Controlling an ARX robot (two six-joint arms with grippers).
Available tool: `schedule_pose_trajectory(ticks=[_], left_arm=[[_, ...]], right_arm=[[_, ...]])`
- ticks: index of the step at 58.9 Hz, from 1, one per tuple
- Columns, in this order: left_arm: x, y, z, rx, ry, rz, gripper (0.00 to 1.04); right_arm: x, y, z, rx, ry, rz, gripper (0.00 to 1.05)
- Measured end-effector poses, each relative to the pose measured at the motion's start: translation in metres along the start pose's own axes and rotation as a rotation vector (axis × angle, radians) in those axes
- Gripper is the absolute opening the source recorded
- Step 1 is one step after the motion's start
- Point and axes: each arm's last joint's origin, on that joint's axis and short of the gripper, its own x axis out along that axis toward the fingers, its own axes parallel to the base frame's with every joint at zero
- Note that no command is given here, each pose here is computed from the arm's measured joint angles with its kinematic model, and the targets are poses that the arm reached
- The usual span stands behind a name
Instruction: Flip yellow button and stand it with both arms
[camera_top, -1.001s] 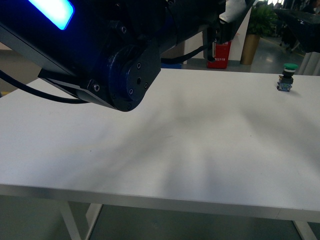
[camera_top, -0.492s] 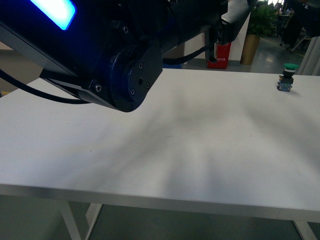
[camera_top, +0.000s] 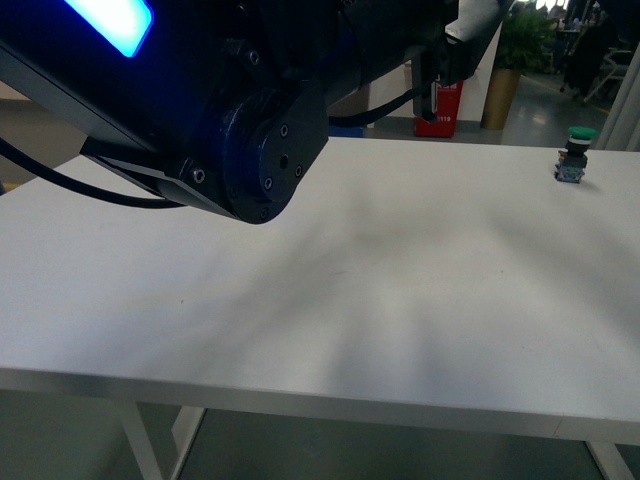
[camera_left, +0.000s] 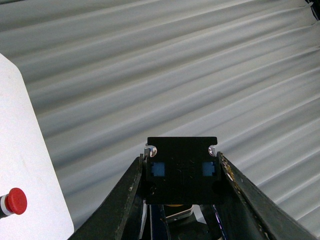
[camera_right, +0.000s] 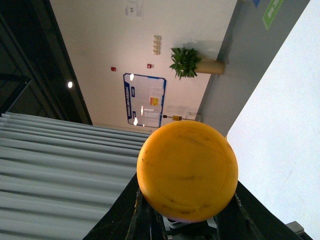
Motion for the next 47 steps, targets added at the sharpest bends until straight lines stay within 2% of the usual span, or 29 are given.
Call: schedule_pose_trajectory(ticks=[5,19,22,25,30,31,37,47], left_arm=[[-0.003,-0.005,0.001,0.014,-0.011,0.002,0.36],[-0.029,-0.009,0.012,0.084,-0.019,0.089,0.78],[-0.044,-0.013,0.017,0.137,-0.019,0.184,0.92],[-0.055,-0.020,0.020,0.205,-0.026,0.295,1.00],[-0.073,-0.033,0.023,0.358,-0.054,0.476,0.98],[-0.083,-0.035,0.024,0.418,-0.060,0.571,0.99],[-0.136,-0.047,0.021,0.798,-0.018,0.933,0.99],[-0.195,-0.063,0.014,1.173,0.032,1.206,0.99]], right_arm=[[0.000,0.001,0.000,-0.003,-0.001,0.014,0.29],[-0.003,0.000,0.005,-0.038,-0.048,0.031,0.28],[-0.005,-0.003,0.006,-0.046,-0.054,0.020,0.28],[-0.007,-0.005,0.005,-0.054,-0.053,0.012,0.28],[-0.011,-0.007,0.004,-0.068,-0.051,0.005,0.28],[-0.011,-0.007,0.004,-0.074,-0.050,0.003,0.28],[-0.015,-0.007,0.006,-0.103,-0.060,-0.027,0.28],[-0.015,-0.009,0.008,-0.112,-0.066,-0.055,0.28]])
